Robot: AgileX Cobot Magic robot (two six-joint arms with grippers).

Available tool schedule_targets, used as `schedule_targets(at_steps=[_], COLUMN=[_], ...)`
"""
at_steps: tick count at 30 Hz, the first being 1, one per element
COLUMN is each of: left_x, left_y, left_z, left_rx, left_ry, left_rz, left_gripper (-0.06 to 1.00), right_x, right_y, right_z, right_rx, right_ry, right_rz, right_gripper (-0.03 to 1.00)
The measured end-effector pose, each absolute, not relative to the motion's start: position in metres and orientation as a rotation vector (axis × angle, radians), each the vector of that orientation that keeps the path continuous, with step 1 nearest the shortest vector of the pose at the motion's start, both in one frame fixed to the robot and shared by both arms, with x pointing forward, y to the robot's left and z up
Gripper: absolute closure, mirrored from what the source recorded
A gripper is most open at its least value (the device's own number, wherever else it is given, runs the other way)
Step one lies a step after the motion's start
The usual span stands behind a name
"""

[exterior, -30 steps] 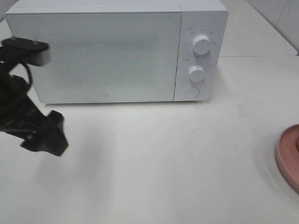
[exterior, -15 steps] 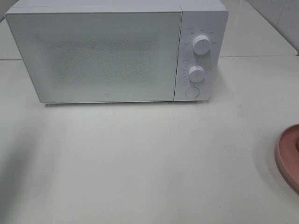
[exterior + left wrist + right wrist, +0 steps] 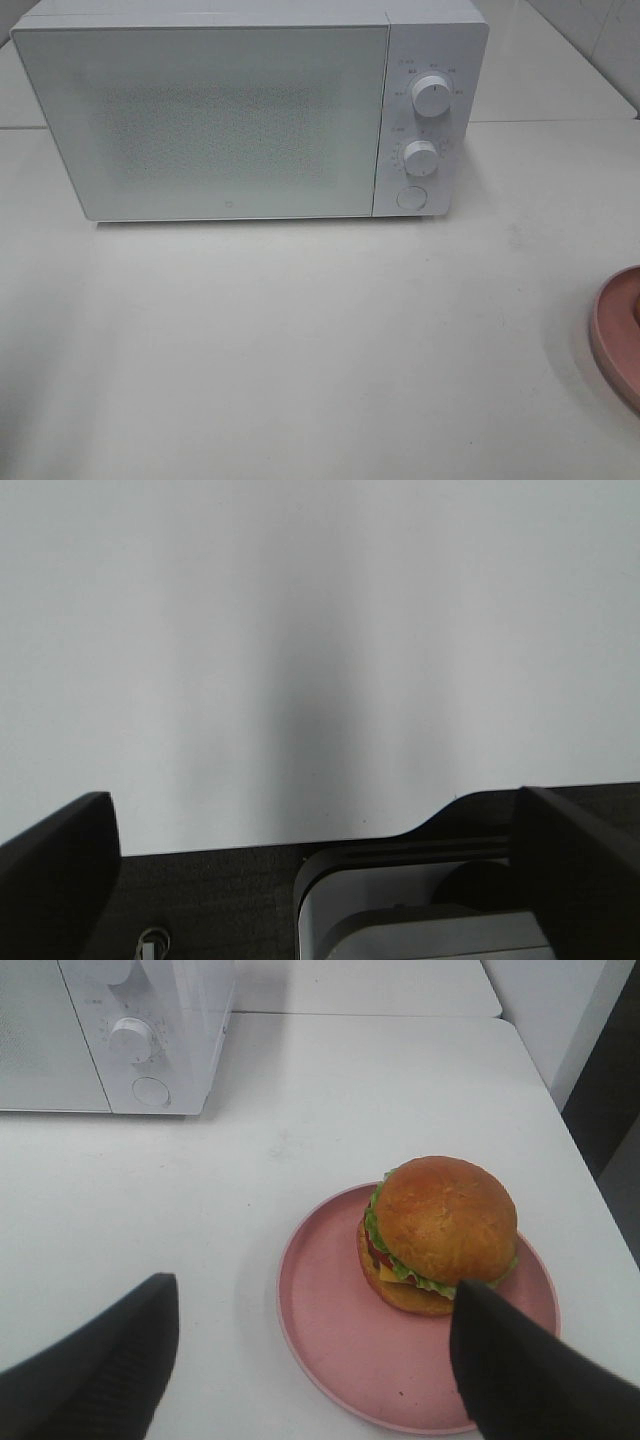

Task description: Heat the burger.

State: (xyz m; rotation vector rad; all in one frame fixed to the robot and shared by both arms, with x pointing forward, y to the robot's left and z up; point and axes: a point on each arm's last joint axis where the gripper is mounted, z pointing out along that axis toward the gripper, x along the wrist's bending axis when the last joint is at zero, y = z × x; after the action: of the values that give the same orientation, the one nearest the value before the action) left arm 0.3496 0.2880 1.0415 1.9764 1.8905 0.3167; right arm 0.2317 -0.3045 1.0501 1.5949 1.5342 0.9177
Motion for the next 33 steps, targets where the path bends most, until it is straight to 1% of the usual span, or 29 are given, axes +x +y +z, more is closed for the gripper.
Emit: schedule_targets(at_steps=[6,7,9,10,16,26,33], left_x=[0.322,0.311,0.307,0.298,0.273,0.245,0.232], left_y=[0.289,0.289,0.290,0.291,0.294,0.295,0.295], left_z=[1.039,1.043,1.045,1.048,1.055,1.058,1.058], left_rx=[1.921,1.887,1.873,1.839,1.738,1.623,1.529], left_ry=[1.826,1.786,1.769,1.733,1.649,1.532,1.530], left_rz=[0.406,0.460,0.486,0.547,0.680,0.805,0.903], left_gripper=[-0.03,-0.03,-0.03,-0.03,-0.03,-0.03,-0.03], right_x=[0.232,0.232,0.232,0.232,0.232,0.232,0.232], right_y=[-0.305,-0.305,-0.305,-0.305,-0.305,-0.305,-0.305], right_z=[1.050,1.050,1.050,1.050,1.050,1.050,1.050], right_rx=[1.595,1.595,1.595,1.595,1.595,1.595,1.595], right_ry=[1.534,1.534,1.534,1.534,1.534,1.534,1.534], right_rz=[0.918,0.918,0.918,0.918,0.918,0.918,0.918], right_gripper=[0.22,0.22,0.22,0.22,0.22,0.22,0.22])
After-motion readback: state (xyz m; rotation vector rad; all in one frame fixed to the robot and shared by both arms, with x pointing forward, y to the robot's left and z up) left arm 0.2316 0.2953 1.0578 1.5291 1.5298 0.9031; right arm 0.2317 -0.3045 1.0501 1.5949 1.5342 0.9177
